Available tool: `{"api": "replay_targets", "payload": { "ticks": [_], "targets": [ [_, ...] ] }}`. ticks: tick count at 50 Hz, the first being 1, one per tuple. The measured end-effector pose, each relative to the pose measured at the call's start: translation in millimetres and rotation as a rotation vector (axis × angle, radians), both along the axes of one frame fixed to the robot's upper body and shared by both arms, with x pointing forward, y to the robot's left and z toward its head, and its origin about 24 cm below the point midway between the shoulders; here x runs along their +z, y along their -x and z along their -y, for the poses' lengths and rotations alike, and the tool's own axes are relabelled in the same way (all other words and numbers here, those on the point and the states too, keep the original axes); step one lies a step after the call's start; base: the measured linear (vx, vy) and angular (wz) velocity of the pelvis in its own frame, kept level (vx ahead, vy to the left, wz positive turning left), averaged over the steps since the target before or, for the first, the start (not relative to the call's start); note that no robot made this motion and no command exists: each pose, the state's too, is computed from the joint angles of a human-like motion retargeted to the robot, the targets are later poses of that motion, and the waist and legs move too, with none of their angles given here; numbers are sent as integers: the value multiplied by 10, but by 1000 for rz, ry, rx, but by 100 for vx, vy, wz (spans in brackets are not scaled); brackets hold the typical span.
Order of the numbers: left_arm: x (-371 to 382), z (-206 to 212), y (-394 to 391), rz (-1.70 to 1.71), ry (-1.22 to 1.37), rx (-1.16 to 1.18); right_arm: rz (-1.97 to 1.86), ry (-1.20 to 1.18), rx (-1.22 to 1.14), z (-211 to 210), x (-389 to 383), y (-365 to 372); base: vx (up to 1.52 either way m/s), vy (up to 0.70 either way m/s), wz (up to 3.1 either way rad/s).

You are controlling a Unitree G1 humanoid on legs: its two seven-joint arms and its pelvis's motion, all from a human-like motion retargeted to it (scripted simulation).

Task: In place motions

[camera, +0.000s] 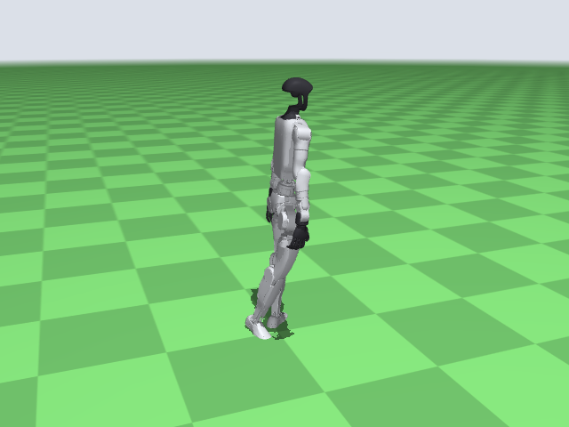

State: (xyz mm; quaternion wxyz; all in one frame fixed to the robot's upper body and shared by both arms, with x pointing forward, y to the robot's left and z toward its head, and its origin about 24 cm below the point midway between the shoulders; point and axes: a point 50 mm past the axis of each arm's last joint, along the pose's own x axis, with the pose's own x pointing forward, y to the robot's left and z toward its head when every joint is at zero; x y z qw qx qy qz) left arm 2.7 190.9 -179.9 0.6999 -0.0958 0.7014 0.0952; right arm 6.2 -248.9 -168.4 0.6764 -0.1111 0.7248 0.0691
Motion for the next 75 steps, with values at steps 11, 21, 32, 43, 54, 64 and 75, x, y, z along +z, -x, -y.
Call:
{"api": "replay_targets", "payload": {
  "ticks": [11, 21, 32, 43, 54, 64, 75],
  "targets": [
    [5, 105, 195, -85, 54, -37, 224, -56, 51, -327, -37, -467, 46, 8, 161],
    [32, -87, -439, 100, 16, -164, 185, -119, 226, -563, -77, -464, 13, -18, 180],
    [15, 26, -213, -18, 77, -243, 32, -176, 127, -659, -116, -148, 16, -8, 76],
    [42, 124, 388, -206, 124, -140, 175, -202, 321, -805, -83, -582, -7, -7, 15],
    [-5, 116, -22, -50, 71, -185, -22, -155, 314, -571, -94, -290, -13, -8, 50],
    [-10, 133, 26, -49, 72, -209, -210, -96, 299, -399, -67, 130, 7, 0, -16],
    [-7, 81, -22, -30, 65, -190, -125, -118, 178, -462, -88, 64, 16, 6, -39]
  ]
}}
